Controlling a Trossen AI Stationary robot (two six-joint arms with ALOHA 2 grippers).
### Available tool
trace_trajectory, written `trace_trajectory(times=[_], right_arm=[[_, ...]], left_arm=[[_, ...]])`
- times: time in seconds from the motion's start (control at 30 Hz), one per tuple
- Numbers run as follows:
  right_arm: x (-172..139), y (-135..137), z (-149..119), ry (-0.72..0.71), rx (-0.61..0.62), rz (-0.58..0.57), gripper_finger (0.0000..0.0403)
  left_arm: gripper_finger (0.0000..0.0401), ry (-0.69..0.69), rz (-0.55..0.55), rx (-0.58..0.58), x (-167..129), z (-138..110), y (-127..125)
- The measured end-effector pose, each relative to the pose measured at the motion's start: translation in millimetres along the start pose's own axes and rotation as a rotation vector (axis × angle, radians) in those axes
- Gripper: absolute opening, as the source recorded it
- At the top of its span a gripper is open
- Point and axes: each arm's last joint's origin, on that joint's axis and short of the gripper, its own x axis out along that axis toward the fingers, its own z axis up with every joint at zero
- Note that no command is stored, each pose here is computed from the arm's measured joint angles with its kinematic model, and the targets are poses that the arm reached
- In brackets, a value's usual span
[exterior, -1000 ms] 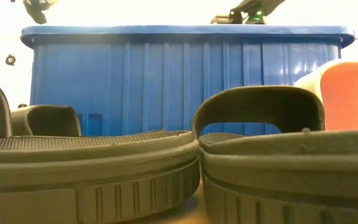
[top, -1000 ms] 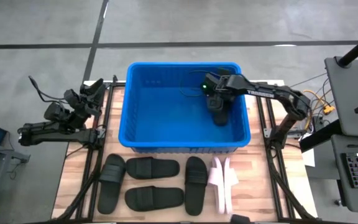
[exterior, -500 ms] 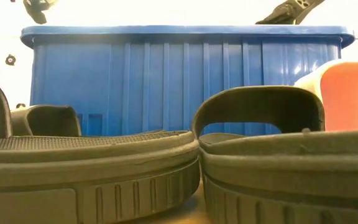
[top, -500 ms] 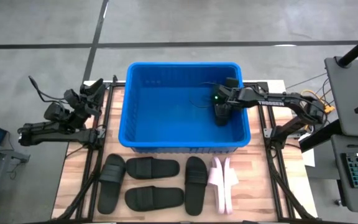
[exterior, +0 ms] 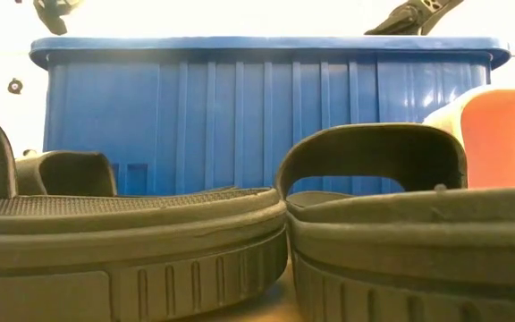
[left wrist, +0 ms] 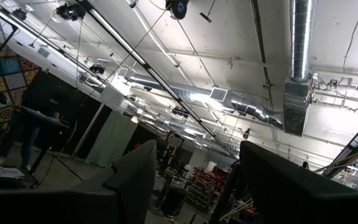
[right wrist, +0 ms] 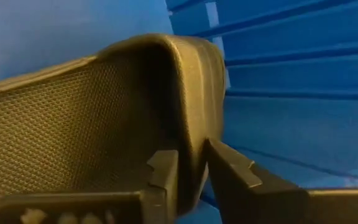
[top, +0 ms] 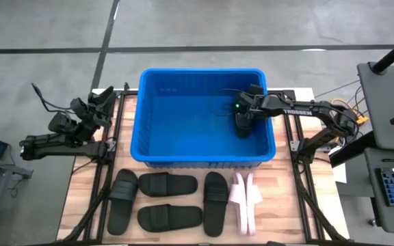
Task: Pick and place slides into bin
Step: Put the black slide into the blue bin, then put the pink slide into the blue bin
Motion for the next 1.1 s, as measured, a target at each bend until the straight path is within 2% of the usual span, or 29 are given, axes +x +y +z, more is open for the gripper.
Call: trace_trajectory(times=[0.17,0.37,0.67,0.93,1.1], right_arm=[[-1.5,-4.2,-2.9,0.021,-0.031,0.111,0.0118],[-4.0,-8.2,-7.2,0.063,0.01,0.211,0.0157],[-15.4,-20.0,0.6,0.045,-0.015,0.223,0.02],[-24.2,-23.8,-5.3,0.122,-0.065,0.279,0.021],[-29.6,-27.3,-5.1,0.14,-0.016,0.308,0.021]], left_arm=[[0.0217,0.0,0.0,0.0,0.0,0.0,0.0],[0.0217,0.0,0.0,0.0,0.0,0.0,0.0],[0.0217,0.0,-0.001,0.0,0.0,0.0,0.0],[0.0217,0.001,-0.001,0.001,0.0,-0.1,0.0],[0.0217,0.0,-0.002,0.0,0.0,0.0,0.0]])
